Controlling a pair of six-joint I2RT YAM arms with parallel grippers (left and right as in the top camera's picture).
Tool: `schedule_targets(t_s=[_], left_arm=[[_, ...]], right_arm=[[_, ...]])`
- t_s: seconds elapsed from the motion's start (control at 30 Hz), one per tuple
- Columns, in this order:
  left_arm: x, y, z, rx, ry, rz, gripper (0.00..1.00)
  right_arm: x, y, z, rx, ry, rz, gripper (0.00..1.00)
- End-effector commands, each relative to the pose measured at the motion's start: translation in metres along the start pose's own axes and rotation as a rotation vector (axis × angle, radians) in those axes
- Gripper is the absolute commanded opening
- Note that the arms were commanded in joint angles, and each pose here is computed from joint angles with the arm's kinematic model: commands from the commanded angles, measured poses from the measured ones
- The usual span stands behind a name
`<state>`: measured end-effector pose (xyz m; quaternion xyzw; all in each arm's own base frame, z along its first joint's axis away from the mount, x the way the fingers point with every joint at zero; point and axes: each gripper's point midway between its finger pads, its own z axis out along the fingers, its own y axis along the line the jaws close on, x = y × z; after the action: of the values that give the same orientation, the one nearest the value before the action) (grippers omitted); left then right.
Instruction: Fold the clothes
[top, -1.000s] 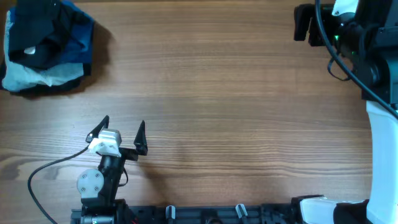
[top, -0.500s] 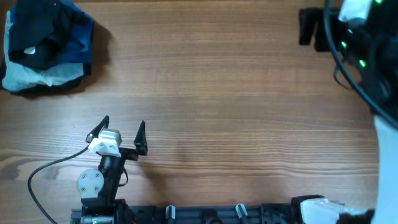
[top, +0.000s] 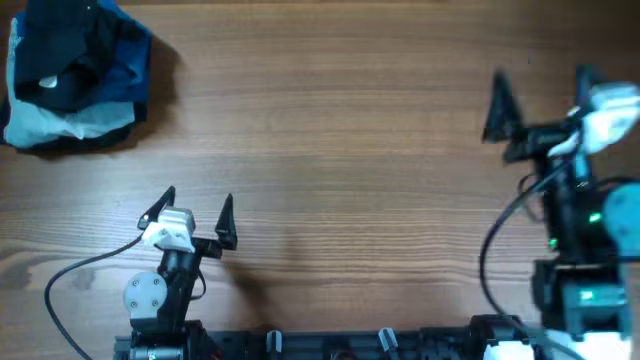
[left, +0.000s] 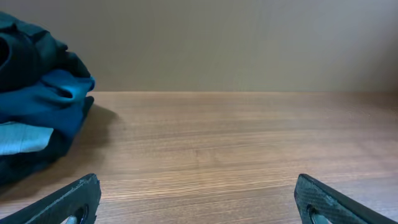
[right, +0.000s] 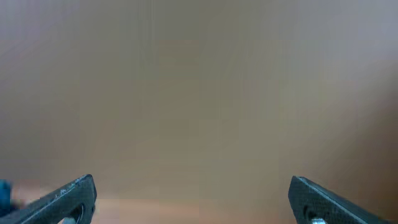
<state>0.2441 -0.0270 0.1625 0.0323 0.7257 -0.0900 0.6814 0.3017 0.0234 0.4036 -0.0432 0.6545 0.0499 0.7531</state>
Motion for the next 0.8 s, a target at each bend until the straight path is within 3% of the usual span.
schedule_targets(t_s=[0.0, 0.2, 0.47, 0.77], left_arm=[[0.002, 0.000, 0.000, -0.003, 0.002, -0.013, 1.00], [0.002, 0.000, 0.000, -0.003, 0.002, -0.014, 1.00], [0.002, 0.000, 0.000, -0.003, 0.002, -0.013, 1.00], [0.002, 0.000, 0.000, -0.003, 0.002, -0.014, 1.00]], right_arm=[[0.011, 0.001, -0.020, 0.003, -0.028, 0.007, 1.00], [0.043, -0.010, -0.046, 0.058, -0.080, -0.006, 1.00], [0.120, -0.011, -0.070, 0.079, -0.095, 0.038, 1.00], [0.161, -0.013, -0.082, 0.099, -0.066, 0.050, 1.00]])
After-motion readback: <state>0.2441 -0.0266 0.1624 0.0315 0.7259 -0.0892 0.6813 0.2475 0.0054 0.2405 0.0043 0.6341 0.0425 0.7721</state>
